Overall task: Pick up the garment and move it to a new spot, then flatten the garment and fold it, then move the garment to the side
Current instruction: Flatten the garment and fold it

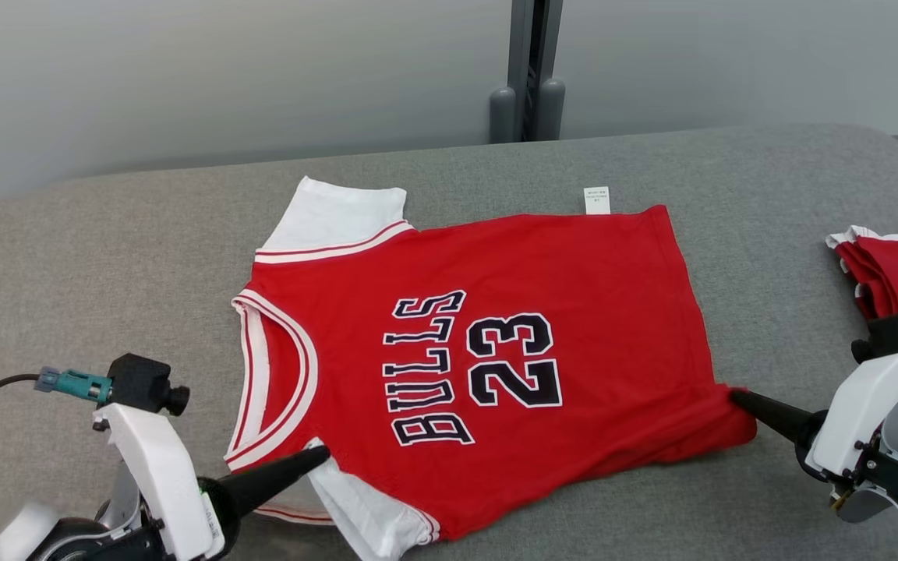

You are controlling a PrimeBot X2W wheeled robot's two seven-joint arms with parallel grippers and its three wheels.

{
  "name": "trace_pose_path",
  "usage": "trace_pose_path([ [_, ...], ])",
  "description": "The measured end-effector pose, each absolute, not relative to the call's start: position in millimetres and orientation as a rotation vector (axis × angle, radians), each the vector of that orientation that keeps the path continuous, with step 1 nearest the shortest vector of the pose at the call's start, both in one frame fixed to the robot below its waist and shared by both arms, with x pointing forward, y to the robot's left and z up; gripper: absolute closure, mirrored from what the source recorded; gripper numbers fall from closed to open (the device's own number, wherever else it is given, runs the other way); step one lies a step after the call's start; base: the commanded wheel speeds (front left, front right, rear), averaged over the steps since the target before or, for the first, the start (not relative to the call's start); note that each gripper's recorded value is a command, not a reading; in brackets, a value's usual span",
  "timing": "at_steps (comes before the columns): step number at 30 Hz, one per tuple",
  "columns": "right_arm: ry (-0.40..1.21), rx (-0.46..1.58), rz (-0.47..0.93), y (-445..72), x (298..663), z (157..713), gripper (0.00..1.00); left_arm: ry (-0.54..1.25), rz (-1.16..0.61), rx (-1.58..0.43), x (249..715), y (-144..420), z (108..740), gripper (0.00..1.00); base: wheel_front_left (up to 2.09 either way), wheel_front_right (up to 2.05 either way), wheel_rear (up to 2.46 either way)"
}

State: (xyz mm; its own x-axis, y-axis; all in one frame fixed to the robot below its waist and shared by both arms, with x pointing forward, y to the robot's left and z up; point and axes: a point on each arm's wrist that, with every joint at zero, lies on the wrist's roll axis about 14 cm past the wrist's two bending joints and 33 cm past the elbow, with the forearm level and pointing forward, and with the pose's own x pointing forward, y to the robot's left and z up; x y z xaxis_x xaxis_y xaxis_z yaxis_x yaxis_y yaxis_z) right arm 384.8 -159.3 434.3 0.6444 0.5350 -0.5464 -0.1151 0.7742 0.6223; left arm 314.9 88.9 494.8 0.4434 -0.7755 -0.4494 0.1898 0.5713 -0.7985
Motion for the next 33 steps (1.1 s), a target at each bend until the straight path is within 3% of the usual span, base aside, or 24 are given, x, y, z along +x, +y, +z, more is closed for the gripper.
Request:
trace_pose_path([
  [33, 0.65, 0.614, 0.331, -156, 439, 433, 1.0, 0.609, -0.279, -0.923, 430, 123, 459, 1.0, 0.0, 0.0, 0.0],
])
